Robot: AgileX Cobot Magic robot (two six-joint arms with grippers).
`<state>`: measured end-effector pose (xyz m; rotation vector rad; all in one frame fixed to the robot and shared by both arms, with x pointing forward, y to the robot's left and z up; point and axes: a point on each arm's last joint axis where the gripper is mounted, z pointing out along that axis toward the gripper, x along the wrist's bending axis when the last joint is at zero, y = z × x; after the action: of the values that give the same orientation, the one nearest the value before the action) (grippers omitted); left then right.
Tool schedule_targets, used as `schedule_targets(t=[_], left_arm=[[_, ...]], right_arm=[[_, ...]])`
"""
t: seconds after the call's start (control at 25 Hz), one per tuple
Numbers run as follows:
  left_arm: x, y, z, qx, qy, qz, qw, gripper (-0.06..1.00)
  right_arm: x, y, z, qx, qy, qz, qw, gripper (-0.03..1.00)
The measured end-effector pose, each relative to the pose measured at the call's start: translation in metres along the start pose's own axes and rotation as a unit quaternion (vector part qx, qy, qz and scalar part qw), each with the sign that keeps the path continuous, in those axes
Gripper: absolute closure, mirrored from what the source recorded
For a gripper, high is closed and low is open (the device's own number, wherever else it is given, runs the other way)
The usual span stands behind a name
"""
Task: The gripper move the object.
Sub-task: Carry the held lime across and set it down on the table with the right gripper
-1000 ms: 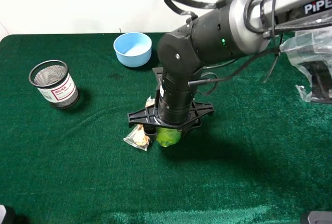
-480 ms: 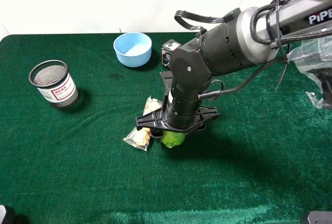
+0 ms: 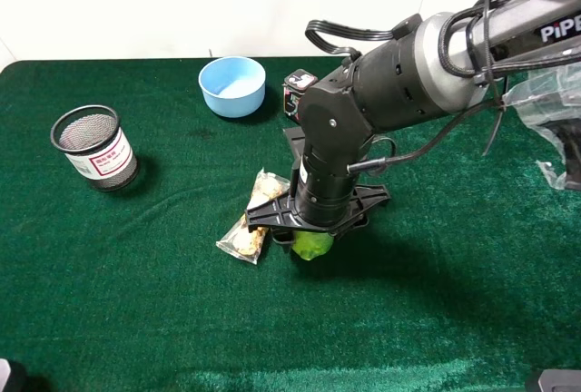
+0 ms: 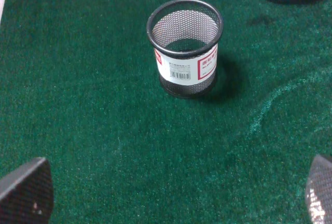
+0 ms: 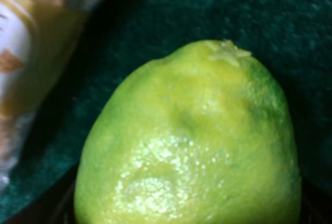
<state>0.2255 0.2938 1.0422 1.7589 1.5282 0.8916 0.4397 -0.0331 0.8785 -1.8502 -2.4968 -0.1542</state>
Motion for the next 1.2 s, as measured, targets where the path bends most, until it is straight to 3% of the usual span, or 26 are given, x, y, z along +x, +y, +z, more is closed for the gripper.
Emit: schedule_targets(t=[0.36,0.64,0.92,1.2], left_arm=[[0.0,0.0,0.0,0.0,0.0,0.0,1.0,-0.04],[0.0,0.0,0.0,0.0,0.0,0.0,1.0,-0.04],[0.0,0.0,0.0,0.0,0.0,0.0,1.0,-0.04],[0.0,0.0,0.0,0.0,0.0,0.0,1.0,-0.04]], right_arm=[[-0.001,-0.001,0.0,0.002,-0.007,0.002,1.0,0.5],[-0.001,0.0,-0.001,0.0,-0.007,0.001,1.0,0.29],[-0.001,0.0,-0.006,-0.005,-0.003,-0.001,1.0,0.28],[0.001,0.001,-0.036,-0.025,0.012,-0.002,1.0,0.28]])
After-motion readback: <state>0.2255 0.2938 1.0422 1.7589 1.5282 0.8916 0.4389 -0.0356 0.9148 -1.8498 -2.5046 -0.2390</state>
